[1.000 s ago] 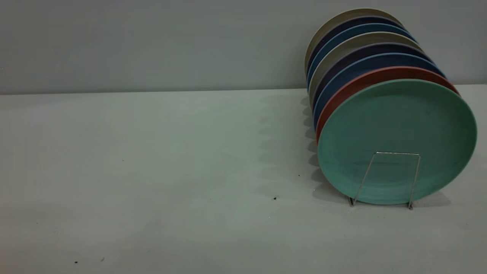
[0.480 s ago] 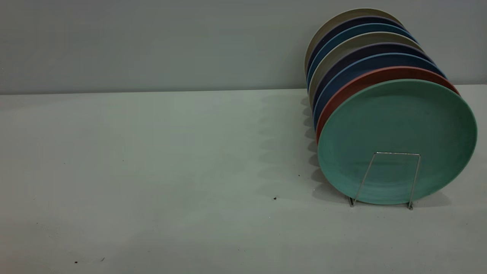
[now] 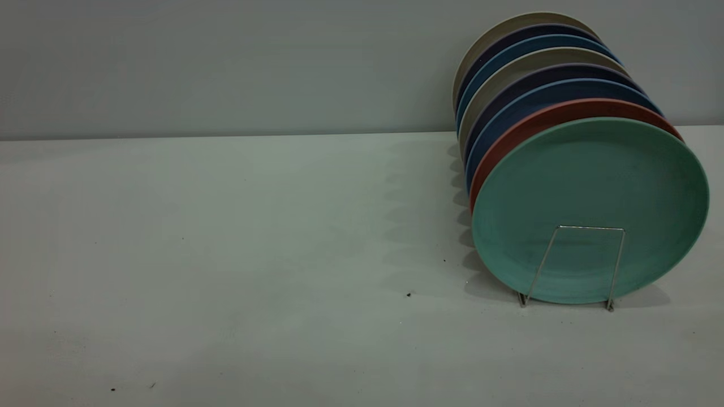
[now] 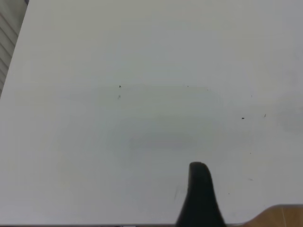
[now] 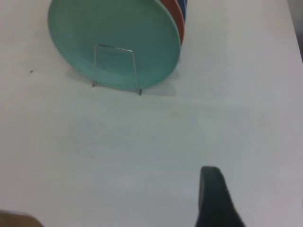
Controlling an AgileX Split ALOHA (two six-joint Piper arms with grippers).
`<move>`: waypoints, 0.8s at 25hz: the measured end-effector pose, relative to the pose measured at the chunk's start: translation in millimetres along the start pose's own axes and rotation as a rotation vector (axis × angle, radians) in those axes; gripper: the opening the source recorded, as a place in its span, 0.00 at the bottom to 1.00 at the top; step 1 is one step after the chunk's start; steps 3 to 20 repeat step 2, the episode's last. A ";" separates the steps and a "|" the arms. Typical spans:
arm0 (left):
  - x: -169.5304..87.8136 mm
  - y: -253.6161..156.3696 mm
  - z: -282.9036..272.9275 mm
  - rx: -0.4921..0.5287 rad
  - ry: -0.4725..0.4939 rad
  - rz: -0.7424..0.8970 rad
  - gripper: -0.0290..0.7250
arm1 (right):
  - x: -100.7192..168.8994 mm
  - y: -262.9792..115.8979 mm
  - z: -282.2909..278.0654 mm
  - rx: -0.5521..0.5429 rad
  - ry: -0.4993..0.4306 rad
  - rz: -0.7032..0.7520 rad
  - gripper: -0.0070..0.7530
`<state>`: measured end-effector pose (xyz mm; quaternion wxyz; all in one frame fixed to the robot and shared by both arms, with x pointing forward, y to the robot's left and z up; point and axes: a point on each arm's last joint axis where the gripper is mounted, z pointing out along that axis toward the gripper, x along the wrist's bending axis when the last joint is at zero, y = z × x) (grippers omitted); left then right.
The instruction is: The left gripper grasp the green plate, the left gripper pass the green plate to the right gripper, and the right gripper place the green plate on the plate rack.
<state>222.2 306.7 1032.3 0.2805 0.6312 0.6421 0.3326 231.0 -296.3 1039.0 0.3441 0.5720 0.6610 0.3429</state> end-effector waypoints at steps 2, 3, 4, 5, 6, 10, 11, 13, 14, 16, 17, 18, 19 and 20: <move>0.0 0.0 0.0 0.000 0.000 0.000 0.82 | 0.0 0.0 0.0 0.000 0.000 0.000 0.61; 0.0 0.0 0.0 0.000 0.000 0.000 0.82 | 0.0 0.0 0.0 0.000 0.000 0.000 0.61; 0.0 0.0 0.0 0.000 0.000 0.000 0.82 | 0.0 0.0 0.0 0.000 0.000 0.000 0.61; 0.0 0.0 0.0 0.000 0.000 0.000 0.82 | 0.0 0.0 0.0 0.000 0.000 0.000 0.61; 0.0 0.0 0.0 0.000 0.000 0.000 0.82 | 0.0 0.0 0.0 0.000 0.000 0.000 0.61; 0.0 0.0 0.0 0.000 0.000 0.000 0.82 | 0.0 0.0 0.0 0.000 0.000 0.000 0.61; 0.0 0.0 0.0 0.000 0.000 0.000 0.82 | 0.0 0.0 0.0 0.000 0.000 0.000 0.61; 0.0 0.0 0.0 0.000 0.000 0.000 0.82 | 0.0 0.0 0.0 0.000 0.000 0.000 0.61; 0.0 0.0 0.0 0.000 0.000 0.000 0.82 | 0.0 0.0 0.0 0.000 0.000 0.000 0.61; 0.0 0.0 0.0 0.000 0.000 0.000 0.82 | 0.0 0.0 0.0 0.000 0.000 0.000 0.61; 0.0 0.0 0.0 0.000 0.000 0.000 0.82 | 0.0 0.0 0.0 0.000 0.000 0.000 0.61; 0.0 0.0 0.0 0.000 0.000 0.000 0.82 | 0.0 0.0 0.0 0.000 0.000 0.000 0.61; 0.0 0.0 0.0 0.000 0.000 0.000 0.82 | 0.0 0.0 0.0 0.000 0.000 0.000 0.61; 0.0 0.0 0.0 0.000 0.000 0.000 0.82 | 0.0 0.0 0.0 0.000 0.000 0.000 0.61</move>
